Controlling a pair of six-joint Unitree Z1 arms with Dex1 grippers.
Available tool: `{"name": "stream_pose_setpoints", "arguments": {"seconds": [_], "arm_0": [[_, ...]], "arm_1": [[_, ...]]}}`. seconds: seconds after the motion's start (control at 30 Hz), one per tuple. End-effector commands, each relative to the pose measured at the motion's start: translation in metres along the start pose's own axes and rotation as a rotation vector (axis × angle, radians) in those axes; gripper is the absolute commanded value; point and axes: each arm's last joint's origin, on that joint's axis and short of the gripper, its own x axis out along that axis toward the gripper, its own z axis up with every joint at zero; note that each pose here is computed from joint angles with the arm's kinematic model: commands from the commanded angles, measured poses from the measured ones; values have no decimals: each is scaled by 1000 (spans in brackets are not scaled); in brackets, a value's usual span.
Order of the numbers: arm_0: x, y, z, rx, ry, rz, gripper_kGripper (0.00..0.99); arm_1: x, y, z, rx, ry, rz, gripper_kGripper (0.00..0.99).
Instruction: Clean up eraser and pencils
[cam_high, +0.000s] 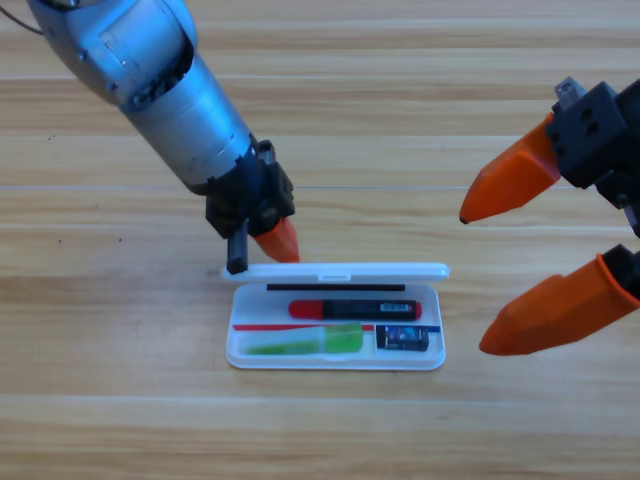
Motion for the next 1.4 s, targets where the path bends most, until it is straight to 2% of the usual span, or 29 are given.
{"name": "stream_pose_setpoints", "arguments": {"seconds": [0.03,0.77,1.4], "arm_0": [[12,-16,1,19,5,-35,0],[36,-37,-10,64,31,-71,0],[52,-45,-11,75,41,-88,0]], "arm_1": [[0,-3,-6,23,-17,2,943],[1,-3,-7,26,-19,16,943],[1,-3,-6,27,-19,20,943]]}}
